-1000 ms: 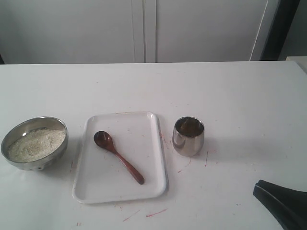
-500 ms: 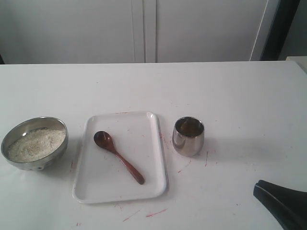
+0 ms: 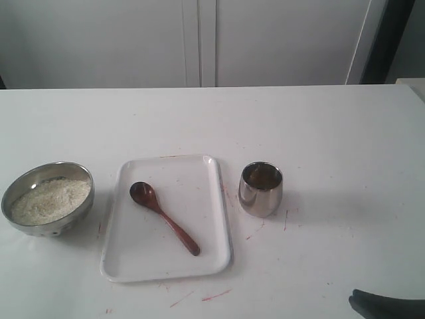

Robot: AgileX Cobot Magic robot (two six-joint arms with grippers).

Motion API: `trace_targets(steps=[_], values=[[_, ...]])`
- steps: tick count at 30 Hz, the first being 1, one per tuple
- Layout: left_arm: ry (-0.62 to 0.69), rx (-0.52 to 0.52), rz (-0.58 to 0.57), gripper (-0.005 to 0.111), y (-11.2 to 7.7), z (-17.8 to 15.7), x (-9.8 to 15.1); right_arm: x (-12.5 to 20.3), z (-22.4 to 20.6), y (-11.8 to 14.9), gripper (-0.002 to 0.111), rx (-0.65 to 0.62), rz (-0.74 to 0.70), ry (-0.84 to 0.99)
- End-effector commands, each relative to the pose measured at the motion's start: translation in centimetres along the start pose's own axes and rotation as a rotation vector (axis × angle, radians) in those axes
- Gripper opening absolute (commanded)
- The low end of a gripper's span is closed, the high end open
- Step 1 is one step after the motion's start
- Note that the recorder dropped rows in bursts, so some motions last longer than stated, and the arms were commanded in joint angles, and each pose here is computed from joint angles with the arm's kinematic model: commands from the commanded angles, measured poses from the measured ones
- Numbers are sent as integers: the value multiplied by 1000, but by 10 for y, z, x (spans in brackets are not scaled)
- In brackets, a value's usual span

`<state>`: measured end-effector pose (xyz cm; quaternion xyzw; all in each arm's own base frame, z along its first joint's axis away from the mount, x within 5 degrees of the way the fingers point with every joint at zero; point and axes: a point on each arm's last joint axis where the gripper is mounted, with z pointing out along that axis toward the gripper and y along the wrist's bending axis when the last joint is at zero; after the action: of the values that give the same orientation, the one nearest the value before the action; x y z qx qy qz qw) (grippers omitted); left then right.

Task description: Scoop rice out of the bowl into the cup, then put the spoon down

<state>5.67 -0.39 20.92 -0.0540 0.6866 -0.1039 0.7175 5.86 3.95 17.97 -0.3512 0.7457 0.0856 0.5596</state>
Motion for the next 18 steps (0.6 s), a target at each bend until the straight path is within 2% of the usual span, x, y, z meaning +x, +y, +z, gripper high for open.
trace_targets(steps=[1,8,18], values=[[-12,4,-11,14,0,0,-2,0,-5,-1,0,22,-35,-44],[-12,4,-11,14,0,0,-2,3,-16,-1,0,67,-25,-100],[-12,4,-11,14,0,0,-2,5,-19,-12,0,259,36,-64]])
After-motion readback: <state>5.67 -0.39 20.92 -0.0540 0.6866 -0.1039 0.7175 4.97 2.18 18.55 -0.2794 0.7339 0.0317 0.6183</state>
